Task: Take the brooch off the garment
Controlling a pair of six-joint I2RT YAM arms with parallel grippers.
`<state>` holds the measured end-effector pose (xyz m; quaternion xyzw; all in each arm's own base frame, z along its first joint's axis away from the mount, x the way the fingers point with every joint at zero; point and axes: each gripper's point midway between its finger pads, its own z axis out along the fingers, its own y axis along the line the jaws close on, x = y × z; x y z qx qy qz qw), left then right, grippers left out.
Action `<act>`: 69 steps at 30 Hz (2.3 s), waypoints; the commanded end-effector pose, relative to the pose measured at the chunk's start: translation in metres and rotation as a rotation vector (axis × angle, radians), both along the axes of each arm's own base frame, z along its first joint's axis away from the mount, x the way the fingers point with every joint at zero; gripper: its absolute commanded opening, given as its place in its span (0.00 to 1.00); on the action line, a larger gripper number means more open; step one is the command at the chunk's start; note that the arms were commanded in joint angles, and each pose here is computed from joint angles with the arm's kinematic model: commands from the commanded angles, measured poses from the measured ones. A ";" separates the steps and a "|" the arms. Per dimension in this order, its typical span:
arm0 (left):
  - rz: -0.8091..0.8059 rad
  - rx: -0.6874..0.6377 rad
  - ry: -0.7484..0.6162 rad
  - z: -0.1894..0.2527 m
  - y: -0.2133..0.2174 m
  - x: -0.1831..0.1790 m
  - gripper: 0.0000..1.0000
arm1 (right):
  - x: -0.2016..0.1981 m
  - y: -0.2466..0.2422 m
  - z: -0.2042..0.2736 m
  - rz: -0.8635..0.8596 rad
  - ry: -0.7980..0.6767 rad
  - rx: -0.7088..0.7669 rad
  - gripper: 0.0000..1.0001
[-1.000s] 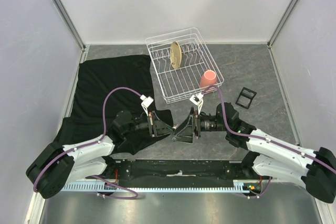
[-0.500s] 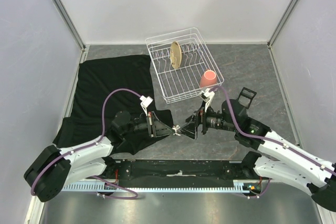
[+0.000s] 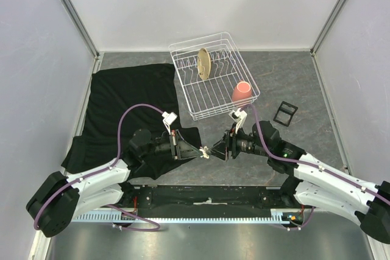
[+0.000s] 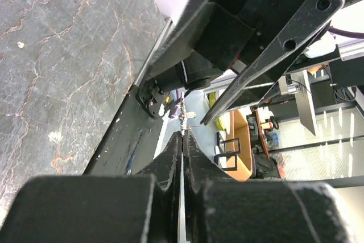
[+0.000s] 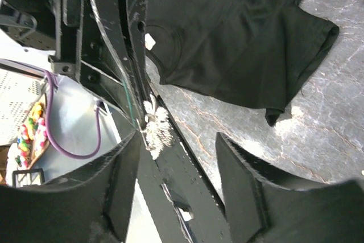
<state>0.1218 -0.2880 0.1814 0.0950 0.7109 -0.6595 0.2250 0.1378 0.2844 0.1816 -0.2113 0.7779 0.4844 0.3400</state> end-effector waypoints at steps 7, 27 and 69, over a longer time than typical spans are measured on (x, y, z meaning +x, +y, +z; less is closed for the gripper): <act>0.013 -0.021 0.006 0.015 -0.005 0.006 0.02 | 0.004 0.013 0.015 0.013 -0.019 0.082 0.57; 0.024 -0.013 0.017 0.018 -0.006 0.009 0.02 | 0.003 0.014 0.001 0.009 -0.002 0.051 0.48; -0.008 -0.050 -0.085 0.038 -0.004 0.002 0.02 | 0.010 0.011 -0.011 -0.079 0.081 0.036 0.19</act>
